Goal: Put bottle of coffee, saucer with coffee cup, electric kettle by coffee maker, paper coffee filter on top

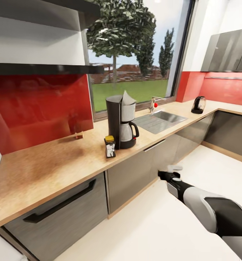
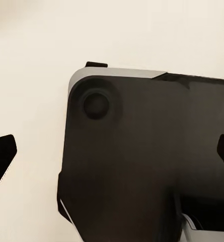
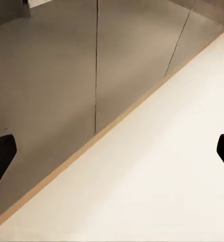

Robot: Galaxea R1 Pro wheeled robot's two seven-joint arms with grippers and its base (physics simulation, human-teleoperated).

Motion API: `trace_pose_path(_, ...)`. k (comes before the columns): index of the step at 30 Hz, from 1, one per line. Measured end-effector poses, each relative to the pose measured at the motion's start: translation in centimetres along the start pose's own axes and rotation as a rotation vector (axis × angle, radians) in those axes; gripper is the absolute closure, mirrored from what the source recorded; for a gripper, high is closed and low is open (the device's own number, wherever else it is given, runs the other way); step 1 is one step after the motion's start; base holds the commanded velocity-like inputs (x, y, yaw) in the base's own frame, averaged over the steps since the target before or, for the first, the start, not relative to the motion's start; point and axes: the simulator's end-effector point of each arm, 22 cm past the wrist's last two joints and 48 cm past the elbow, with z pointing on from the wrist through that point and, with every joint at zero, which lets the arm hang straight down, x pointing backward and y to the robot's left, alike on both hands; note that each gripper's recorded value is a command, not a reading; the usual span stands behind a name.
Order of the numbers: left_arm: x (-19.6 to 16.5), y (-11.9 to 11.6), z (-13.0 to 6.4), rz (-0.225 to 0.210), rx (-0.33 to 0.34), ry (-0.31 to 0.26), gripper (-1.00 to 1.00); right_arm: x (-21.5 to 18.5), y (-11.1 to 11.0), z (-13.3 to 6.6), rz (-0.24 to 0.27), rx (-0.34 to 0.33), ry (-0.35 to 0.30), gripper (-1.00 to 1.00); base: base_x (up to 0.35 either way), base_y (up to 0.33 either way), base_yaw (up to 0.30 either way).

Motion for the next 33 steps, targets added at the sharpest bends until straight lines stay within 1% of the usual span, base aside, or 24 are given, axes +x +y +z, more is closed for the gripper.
trace_pose_path(4,-0.1,-0.1,0.0,0.001,0.001,-0.004,-1.0,4.9,-0.3,-0.6,-0.013,0.003,0.064,-1.0,0.0,0.0,-0.29)
trace_pose_path(6,-0.1,-0.1,0.0,0.001,0.001,-0.004,-1.0,7.4,-0.4,-1.0,-0.02,0.004,0.108,-1.0,0.0,0.0,-0.29)
trace_pose_path(7,-0.1,-0.1,0.0,0.001,0.002,-0.004,-1.0,12.1,-0.6,-2.0,-0.037,0.003,0.218,-1.0,0.0,0.0,-0.29)
trace_pose_path(9,-0.1,-0.2,0.0,0.001,0.002,-0.005,-1.0,16.5,-0.8,-3.2,-0.053,0.0,0.319,-1.0,0.0,0.0,-0.29)
trace_pose_path(10,-0.1,-0.2,0.0,0.001,0.002,-0.005,-1.0,20.3,-0.9,-4.5,-0.064,-0.004,0.395,-1.0,0.0,0.0,-0.286)
trace_pose_path(11,-0.1,-0.2,0.0,0.001,0.002,-0.005,-1.0,22.8,-0.8,-5.5,-0.071,-0.008,0.435,-1.0,0.0,0.0,-0.254)
trace_pose_path(13,-0.1,-0.2,0.0,0.001,0.002,-0.005,-1.0,25.8,-0.8,-6.9,-0.08,-0.013,0.481,-1.0,0.0,0.0,-0.171)
trace_pose_path(14,-0.1,-0.2,0.0,0.0,0.002,-0.005,-1.0,27.1,-0.6,-7.5,-0.083,-0.017,0.5,-1.0,0.0,0.0,-0.098)
trace_pose_path(15,-0.1,-0.2,0.0,0.0,0.002,-0.005,-1.0,28.4,0.0,-8.3,-0.085,-0.03,0.52,-1.0,0.0,0.0,-0.063)
trace_pose_path(17,-0.1,-0.2,0.0,0.0,0.002,-0.005,-1.0,30.8,2.4,-9.8,-0.078,-0.084,0.556,-1.0,0.0,0.0,-0.036)
trace_pose_path(19,-0.1,-0.2,0.0,0.0,0.002,-0.005,-1.0,32.2,3.9,-10.8,-0.07,-0.128,0.582,-1.0,0.0,0.0,-0.017)
trace_pose_path(20,-0.1,-0.2,0.0,0.0,0.002,-0.005,-1.0,33.1,4.7,-11.5,-0.066,-0.154,0.603,-1.0,0.0,0.0,-0.007)
trace_pose_path(21,-0.1,-0.2,0.0,0.0,0.002,-0.005,-1.0,34.1,5.4,-12.3,-0.061,-0.182,0.639,-1.0,0.0,0.0,-0.004)
trace_pose_path(23,-0.1,-0.2,0.0,0.001,0.002,-0.005,-1.0,35.0,5.9,-13.1,-0.059,-0.203,0.681,-1.0,0.0,0.0,-0.002)
trace_pose_path(25,-0.1,-0.2,0.0,0.001,0.002,-0.005,-1.0,35.3,6.1,-13.3,-0.059,-0.209,0.693,-1.0,0.0,0.0,0.0)
trace_pose_path(33,0.0,-0.2,0.0,0.002,0.003,-0.003,-1.0,35.1,6.1,-13.2,-0.057,-0.211,0.686,-1.0,0.0,0.0,0.0)
